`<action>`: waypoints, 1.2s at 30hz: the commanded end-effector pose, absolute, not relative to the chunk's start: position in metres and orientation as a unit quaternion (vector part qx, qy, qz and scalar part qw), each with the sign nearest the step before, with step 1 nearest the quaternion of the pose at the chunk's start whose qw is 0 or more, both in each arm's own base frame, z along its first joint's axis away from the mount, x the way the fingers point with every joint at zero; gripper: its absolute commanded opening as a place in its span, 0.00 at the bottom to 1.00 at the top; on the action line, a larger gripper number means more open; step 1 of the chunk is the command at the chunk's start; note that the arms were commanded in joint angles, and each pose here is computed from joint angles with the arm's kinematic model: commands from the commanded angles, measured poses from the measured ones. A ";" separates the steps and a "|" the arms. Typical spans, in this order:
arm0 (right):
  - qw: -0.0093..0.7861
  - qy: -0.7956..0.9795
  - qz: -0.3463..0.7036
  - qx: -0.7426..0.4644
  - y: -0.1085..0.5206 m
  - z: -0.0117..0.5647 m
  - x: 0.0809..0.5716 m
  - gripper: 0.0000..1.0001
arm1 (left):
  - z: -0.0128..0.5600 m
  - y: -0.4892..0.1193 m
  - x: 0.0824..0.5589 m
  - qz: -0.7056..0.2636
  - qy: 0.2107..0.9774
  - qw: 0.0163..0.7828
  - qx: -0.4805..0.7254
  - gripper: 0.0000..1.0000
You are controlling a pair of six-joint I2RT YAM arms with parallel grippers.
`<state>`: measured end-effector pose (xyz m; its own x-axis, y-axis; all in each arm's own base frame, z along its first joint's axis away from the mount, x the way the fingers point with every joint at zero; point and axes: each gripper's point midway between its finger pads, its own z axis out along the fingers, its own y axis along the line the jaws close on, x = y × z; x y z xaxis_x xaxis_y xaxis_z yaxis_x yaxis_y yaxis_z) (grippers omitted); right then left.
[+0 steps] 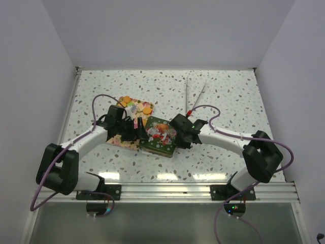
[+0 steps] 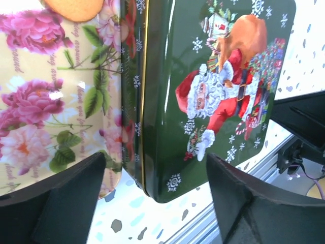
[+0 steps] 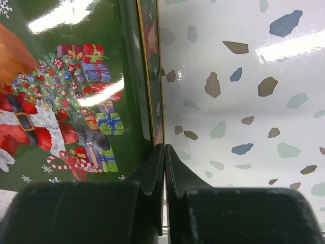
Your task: Pack the cookies
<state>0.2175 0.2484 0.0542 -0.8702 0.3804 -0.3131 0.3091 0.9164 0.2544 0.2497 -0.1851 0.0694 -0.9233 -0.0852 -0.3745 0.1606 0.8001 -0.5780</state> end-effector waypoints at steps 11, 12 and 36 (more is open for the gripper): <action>0.196 0.957 0.119 0.175 0.264 0.070 0.229 0.00 | 0.035 -0.174 0.244 -0.297 0.939 0.174 0.019 0.35; 0.197 0.957 0.119 0.175 0.263 0.070 0.230 0.00 | 0.033 -0.174 0.242 -0.296 0.940 0.169 0.018 0.31; 0.221 0.956 0.097 0.166 0.253 0.085 0.235 0.02 | 0.070 -0.137 0.269 -0.238 0.948 0.209 -0.032 0.99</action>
